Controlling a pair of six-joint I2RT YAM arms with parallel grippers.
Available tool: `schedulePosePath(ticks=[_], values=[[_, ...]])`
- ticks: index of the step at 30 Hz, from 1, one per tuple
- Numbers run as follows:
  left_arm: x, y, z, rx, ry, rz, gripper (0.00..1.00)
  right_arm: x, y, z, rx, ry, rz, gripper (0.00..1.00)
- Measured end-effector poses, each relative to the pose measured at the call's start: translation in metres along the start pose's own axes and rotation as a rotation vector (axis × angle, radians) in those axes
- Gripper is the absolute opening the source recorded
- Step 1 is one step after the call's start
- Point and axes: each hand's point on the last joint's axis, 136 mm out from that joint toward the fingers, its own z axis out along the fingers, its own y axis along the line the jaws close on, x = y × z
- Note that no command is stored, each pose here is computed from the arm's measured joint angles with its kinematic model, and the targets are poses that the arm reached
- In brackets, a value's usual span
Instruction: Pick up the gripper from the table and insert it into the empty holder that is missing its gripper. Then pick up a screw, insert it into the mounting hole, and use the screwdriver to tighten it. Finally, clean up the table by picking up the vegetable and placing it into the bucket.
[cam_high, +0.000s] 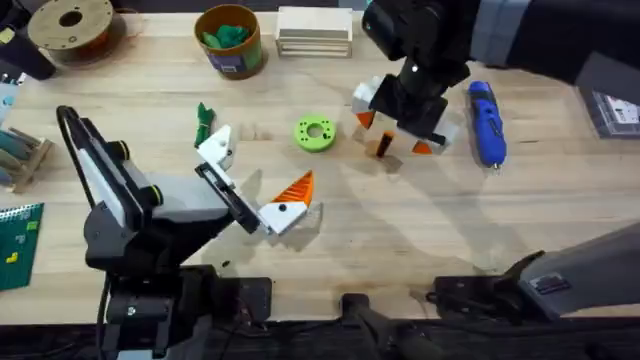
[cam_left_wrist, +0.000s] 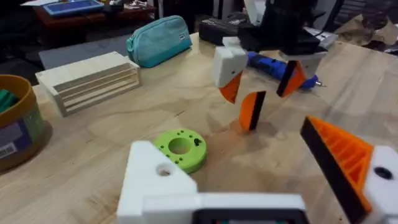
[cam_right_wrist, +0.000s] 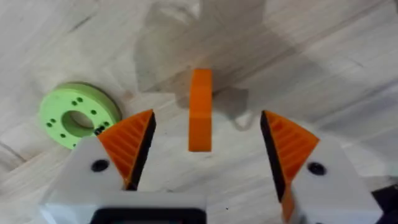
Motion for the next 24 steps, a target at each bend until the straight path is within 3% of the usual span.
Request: schedulePosePath(ticks=[24], values=[[0.0000,0.0000,0.0000,0.000,0.000,0.000,0.985,-0.0006,0.0017,0.0078,0.013,0.003,-0.001,0.924]])
